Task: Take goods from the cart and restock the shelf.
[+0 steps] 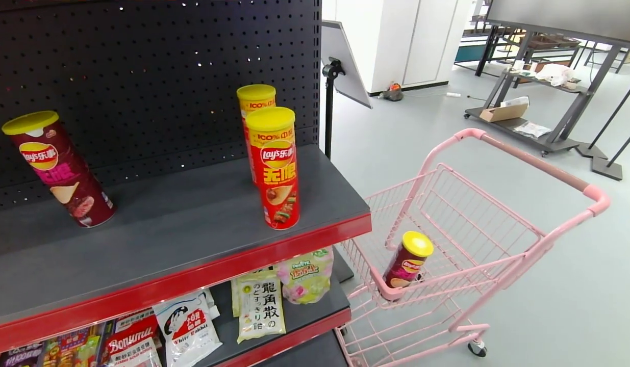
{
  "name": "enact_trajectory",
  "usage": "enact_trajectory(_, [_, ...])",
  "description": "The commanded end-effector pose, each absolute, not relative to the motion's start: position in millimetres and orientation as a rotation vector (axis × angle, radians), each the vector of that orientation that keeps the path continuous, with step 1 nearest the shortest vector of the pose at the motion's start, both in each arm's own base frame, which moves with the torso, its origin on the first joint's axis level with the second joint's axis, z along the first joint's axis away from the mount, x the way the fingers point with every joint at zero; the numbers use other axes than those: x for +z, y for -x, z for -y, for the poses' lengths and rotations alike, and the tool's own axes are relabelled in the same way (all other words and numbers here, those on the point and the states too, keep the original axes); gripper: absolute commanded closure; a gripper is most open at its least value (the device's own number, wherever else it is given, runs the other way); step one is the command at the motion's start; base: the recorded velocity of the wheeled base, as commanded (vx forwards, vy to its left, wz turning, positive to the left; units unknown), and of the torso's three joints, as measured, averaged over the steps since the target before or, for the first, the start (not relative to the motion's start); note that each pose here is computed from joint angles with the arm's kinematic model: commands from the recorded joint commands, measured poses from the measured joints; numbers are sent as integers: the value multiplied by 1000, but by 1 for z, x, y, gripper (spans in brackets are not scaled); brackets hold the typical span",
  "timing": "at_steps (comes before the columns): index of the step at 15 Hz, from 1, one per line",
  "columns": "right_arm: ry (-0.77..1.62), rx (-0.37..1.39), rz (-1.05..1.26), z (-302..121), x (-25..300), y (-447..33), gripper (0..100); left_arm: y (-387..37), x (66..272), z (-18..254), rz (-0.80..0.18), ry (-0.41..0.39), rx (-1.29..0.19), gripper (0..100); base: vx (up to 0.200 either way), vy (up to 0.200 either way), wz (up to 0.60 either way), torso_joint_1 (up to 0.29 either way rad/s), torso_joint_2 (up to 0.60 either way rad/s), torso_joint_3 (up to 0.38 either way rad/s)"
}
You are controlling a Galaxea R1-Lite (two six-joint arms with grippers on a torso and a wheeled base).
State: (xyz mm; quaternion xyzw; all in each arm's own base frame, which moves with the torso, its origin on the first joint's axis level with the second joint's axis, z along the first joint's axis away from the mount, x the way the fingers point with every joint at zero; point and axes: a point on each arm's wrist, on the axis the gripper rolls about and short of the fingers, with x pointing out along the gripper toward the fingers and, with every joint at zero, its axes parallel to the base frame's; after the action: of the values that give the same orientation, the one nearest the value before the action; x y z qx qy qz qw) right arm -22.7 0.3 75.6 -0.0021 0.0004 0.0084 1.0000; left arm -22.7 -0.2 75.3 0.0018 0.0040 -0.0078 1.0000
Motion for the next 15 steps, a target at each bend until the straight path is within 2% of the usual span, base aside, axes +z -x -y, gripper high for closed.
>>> enact_trajectory(1, [5,17,0,0,76,23,0,23,75,0,-9,-3,-15,0,0,0,0,-139,373,222])
enact_trajectory(8, [3,17,0,0,76,23,0,23,75,0,-9,-1,-17,0,0,0,0,-147,384,235])
enact_trajectory(13, [18,29,-1,-1,77,23,0,23,75,0,-9,-2,-15,0,0,0,0,-30,89,53])
enact_trajectory(15, [-107,73,-81,-2,180,-10,0,23,75,0,-9,-1,-17,0,0,0,0,0,0,0])
